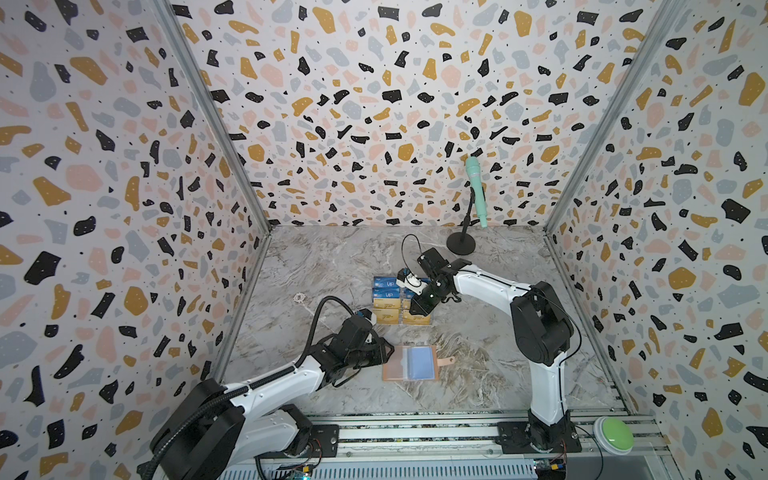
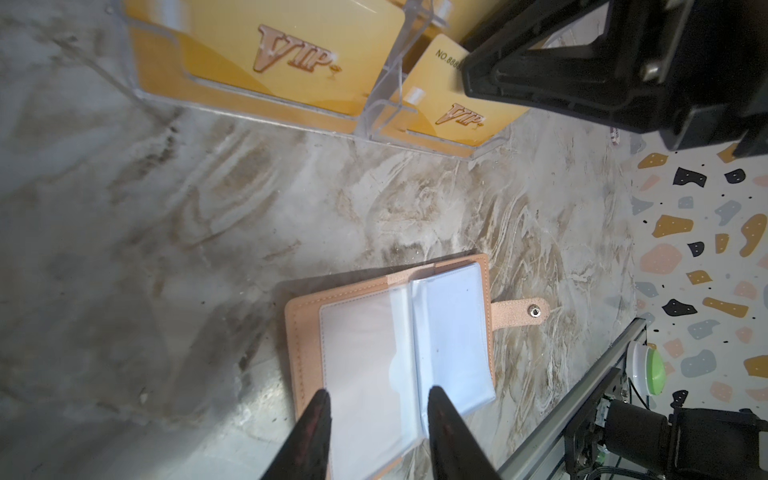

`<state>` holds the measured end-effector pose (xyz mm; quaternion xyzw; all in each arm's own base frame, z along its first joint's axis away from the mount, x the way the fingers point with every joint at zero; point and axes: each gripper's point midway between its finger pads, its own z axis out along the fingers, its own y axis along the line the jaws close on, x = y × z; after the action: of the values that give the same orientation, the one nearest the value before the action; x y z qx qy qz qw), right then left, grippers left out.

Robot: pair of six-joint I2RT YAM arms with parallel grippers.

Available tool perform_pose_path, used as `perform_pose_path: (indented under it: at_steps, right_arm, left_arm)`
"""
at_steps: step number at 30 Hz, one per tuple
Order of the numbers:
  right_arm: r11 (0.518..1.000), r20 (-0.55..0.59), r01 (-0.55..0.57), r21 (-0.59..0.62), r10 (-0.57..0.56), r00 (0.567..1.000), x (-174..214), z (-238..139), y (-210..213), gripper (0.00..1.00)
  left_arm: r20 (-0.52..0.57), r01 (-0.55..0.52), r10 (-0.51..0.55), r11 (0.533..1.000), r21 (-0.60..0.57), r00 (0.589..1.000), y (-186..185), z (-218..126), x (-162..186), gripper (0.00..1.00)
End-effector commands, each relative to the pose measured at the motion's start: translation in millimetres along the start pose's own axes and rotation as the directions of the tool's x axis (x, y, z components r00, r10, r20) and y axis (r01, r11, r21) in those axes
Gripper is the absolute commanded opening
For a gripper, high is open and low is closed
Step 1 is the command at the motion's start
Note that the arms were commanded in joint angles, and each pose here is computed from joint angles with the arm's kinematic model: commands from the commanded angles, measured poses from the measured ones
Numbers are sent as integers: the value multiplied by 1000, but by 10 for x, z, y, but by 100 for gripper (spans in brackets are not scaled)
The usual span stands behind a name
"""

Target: Put the credit cards into the card holder

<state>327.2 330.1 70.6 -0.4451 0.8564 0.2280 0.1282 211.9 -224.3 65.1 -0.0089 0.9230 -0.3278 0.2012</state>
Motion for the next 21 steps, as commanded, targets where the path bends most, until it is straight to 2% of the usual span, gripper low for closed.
perform_pose_path:
  at_steps: [1, 11, 21]
  right_arm:
    - [999, 19, 36, 18, -37, 999, -69, -155, 74, 17]
    - [996, -32, 54, 73, -52, 998, 60, -82, 11, 19]
    - [989, -8, 102, 103, -102, 995, 15, -171, 51, 17]
  left_arm:
    - [15, -4, 4, 999, 34, 1000, -81, 2, -72, 41]
    - [3, 13, -13, 999, 30, 1000, -42, 20, -39, 41]
    - [-5, 39, -39, 999, 24, 999, 11, 47, -19, 42]
